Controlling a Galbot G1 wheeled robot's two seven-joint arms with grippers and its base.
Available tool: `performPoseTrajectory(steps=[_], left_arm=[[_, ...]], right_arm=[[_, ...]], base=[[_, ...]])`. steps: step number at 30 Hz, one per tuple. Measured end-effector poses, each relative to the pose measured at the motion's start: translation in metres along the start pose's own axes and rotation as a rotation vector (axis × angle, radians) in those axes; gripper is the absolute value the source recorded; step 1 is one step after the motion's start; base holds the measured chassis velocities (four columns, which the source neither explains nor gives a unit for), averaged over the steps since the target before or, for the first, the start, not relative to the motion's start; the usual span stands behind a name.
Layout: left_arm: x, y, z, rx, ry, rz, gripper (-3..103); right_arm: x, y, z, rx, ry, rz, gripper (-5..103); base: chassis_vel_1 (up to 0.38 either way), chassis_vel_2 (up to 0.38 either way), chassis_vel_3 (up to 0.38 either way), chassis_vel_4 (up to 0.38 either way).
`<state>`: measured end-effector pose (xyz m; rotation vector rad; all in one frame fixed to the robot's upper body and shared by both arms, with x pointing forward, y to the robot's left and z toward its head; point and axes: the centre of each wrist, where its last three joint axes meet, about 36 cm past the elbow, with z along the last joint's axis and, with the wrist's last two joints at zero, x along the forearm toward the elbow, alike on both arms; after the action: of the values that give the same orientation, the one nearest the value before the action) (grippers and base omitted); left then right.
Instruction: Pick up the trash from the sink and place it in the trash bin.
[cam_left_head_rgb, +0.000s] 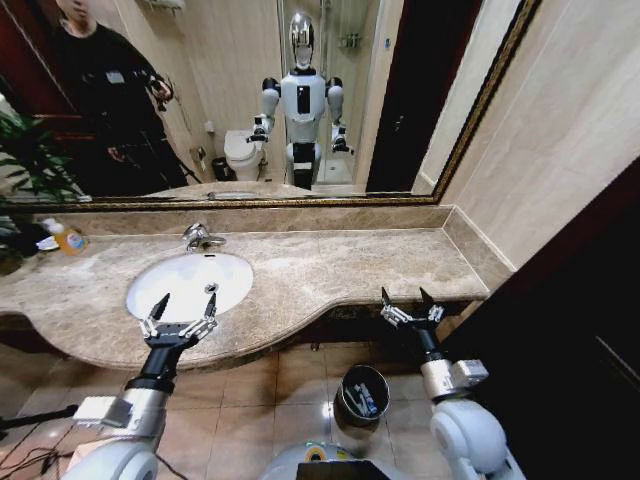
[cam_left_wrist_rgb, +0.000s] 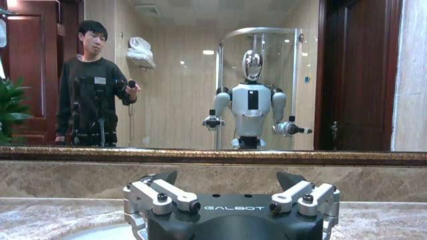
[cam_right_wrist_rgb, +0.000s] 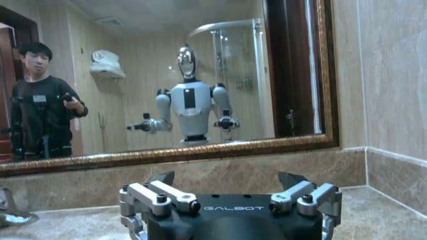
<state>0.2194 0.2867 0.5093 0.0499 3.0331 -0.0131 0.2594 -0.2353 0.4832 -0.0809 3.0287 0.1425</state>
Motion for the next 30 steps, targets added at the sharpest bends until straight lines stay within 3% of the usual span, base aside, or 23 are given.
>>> performPoseTrajectory(steps=[15,23,30], left_arm=[[0.000,0.000,0.000,0.000,0.000,0.000,100],[0.000,0.000,0.000,0.000,0.000,0.000,100],[0.000,0.000,0.000,0.000,0.000,0.000,100]], right_arm=[[-0.004,-0.016,-0.020,0.069,0.069,0.060,100],[-0.021,-0.045,-0.008,0.065,0.062,0.029,100],[-0.028,-0.061,-0.002,0.076,0.086,0.070,100]], base=[[0.000,0.000,0.000,0.000],[0.000,0.000,0.000,0.000],[0.000,0.000,0.000,0.000]])
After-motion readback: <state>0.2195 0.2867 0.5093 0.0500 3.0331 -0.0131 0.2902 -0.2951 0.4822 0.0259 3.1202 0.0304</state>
